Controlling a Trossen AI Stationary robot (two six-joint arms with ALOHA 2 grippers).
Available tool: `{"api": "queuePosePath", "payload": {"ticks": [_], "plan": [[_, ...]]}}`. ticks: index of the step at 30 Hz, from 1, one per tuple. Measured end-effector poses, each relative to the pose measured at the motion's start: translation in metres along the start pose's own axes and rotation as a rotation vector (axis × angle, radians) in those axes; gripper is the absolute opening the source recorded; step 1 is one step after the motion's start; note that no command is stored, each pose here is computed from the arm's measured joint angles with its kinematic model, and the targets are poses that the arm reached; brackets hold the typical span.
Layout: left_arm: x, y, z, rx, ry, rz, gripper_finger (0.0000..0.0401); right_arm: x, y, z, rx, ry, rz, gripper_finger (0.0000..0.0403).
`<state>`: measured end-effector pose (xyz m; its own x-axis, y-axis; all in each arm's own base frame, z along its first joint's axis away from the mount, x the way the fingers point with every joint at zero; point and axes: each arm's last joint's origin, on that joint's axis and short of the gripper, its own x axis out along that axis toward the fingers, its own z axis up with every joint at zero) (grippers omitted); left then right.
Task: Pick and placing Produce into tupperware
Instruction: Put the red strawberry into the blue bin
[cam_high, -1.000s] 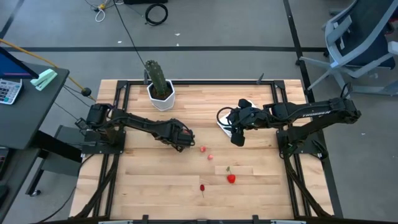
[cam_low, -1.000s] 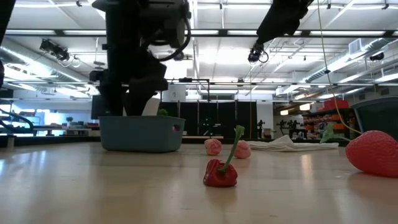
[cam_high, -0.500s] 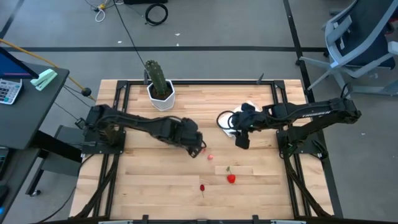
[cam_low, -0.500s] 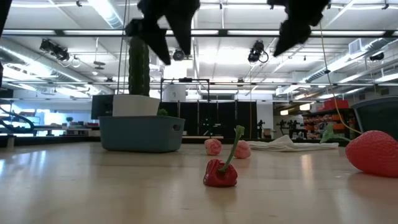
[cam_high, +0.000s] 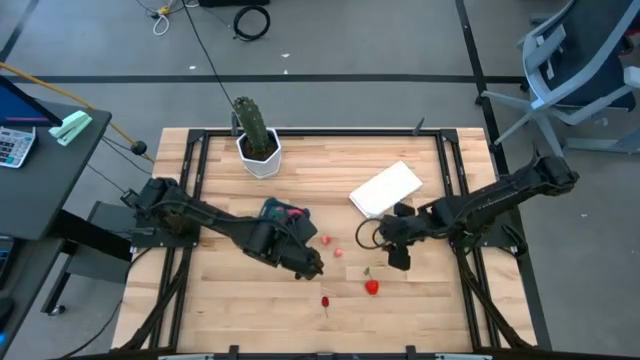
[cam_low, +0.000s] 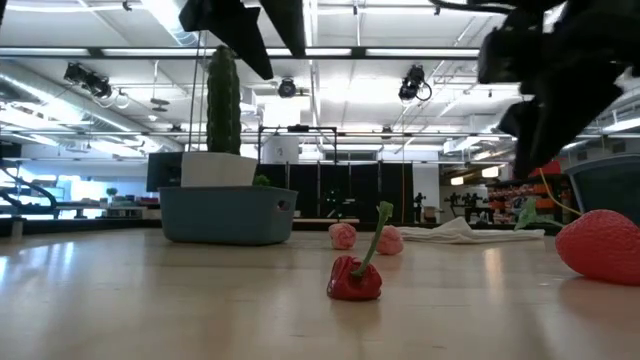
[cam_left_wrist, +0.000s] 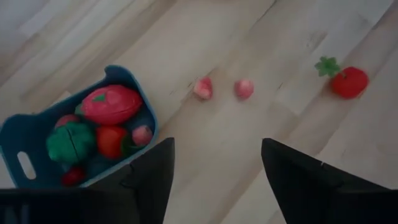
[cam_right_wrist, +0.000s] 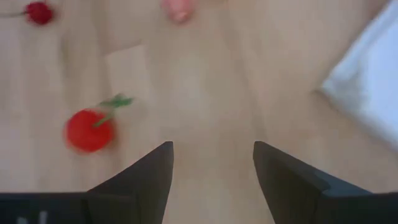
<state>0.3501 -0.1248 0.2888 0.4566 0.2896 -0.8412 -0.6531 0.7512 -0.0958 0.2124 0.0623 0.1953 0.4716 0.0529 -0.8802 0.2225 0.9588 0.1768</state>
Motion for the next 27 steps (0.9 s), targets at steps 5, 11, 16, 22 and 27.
{"api": "queuePosePath", "payload": {"ticks": [5, 11, 16, 22, 27], "plan": [[0.008, -0.006, -0.005, 0.014, 0.002, 0.008, 0.0243, -0.002, 0.02, -0.009, 0.007, -0.004, 0.077, 0.023], [0.018, -0.01, -0.006, 0.044, 0.0, 0.018, 0.0241, -0.004, 0.04, -0.009, -0.022, -0.155, 0.083, 0.023], [0.022, -0.011, -0.007, 0.049, 0.005, 0.024, 0.0233, 0.011, 0.046, -0.01, 0.042, -0.121, 0.084, 0.023], [0.021, -0.012, -0.01, 0.058, 0.009, 0.02, 0.0231, 0.042, 0.05, -0.016, 0.102, -0.025, 0.055, 0.0227], [0.021, -0.012, -0.009, 0.058, 0.008, 0.021, 0.0231, 0.058, 0.056, -0.014, 0.107, -0.028, 0.089, 0.0227]]}}
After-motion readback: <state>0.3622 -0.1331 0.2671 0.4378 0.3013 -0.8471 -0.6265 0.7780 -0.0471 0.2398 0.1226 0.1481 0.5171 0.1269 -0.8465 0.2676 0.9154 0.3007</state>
